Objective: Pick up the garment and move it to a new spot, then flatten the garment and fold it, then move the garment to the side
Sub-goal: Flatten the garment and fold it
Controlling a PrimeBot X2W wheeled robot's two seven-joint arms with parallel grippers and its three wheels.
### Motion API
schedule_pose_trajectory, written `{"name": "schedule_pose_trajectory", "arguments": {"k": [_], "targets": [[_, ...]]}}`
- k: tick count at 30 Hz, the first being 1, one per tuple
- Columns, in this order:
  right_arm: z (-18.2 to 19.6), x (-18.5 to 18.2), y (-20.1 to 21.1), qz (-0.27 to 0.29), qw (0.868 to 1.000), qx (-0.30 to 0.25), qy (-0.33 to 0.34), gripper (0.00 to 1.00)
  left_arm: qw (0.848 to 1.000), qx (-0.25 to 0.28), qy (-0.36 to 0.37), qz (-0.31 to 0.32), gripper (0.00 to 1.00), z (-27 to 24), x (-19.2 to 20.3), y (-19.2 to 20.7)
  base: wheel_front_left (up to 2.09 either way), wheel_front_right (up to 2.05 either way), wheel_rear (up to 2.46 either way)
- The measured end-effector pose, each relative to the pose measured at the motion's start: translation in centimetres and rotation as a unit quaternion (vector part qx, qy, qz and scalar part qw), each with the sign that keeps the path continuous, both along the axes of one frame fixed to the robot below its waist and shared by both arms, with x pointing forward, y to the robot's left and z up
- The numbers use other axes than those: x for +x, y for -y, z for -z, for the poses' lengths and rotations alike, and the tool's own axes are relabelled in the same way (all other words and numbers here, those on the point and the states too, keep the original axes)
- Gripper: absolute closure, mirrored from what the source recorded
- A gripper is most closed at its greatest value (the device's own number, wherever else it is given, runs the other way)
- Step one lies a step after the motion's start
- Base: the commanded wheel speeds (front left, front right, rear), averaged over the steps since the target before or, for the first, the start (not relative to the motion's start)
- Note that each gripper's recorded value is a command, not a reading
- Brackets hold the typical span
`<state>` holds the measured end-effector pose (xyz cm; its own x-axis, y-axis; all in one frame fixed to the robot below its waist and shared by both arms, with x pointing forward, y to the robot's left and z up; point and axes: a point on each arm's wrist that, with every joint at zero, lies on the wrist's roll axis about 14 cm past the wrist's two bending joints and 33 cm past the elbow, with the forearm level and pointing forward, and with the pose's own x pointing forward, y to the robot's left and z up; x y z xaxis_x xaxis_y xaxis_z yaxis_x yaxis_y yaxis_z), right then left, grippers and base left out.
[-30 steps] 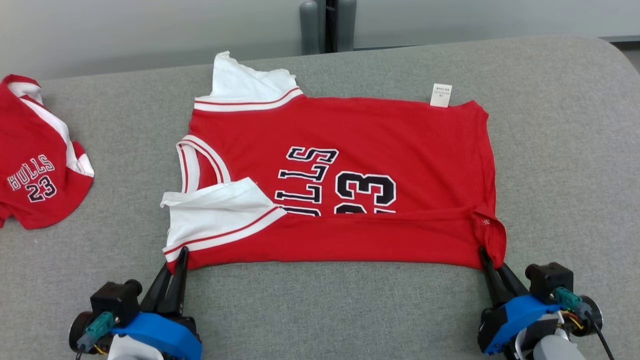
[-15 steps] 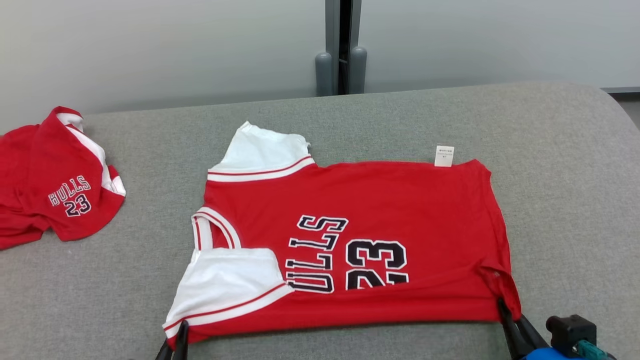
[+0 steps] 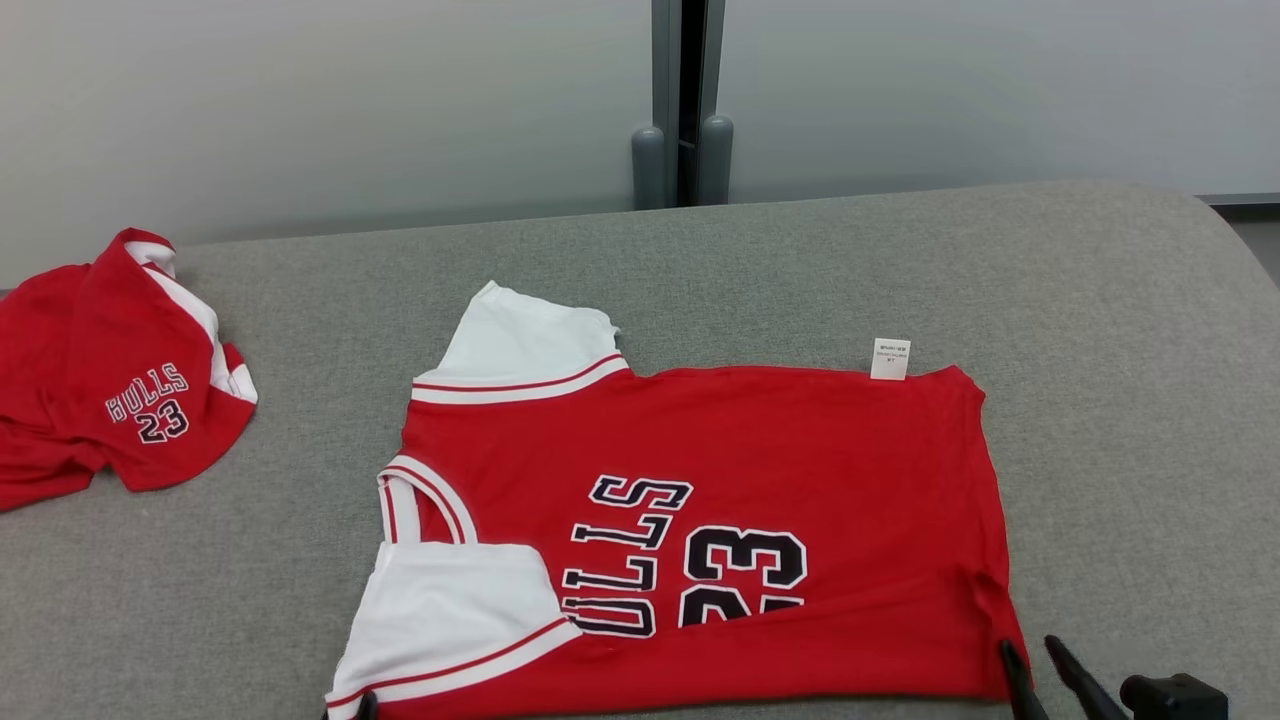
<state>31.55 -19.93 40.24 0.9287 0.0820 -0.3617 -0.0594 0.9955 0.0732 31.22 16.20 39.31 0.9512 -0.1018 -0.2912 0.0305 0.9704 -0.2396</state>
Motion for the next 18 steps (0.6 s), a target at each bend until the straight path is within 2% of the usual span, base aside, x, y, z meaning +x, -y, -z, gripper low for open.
{"name": "schedule_pose_trajectory", "arguments": {"k": [4,9,18], "targets": [[-1.0,0.6,0.3,0.003,1.000,-0.007,0.020,0.00,1.000,0.011,0.024,0.009,0.00,-1.2,1.5,-0.1,0.00,0.00,0.00],[-3.8,2.9,0.1,0.004,0.997,-0.010,0.079,0.00,0.996,0.020,0.090,0.016,0.00,-4.9,4.5,0.1,0.00,0.00,0.00],[-9.2,6.2,0.1,0.003,0.980,-0.030,0.195,0.00,0.983,0.026,0.180,0.020,0.00,-10.4,8.2,0.9,0.00,0.00,0.00]]}}
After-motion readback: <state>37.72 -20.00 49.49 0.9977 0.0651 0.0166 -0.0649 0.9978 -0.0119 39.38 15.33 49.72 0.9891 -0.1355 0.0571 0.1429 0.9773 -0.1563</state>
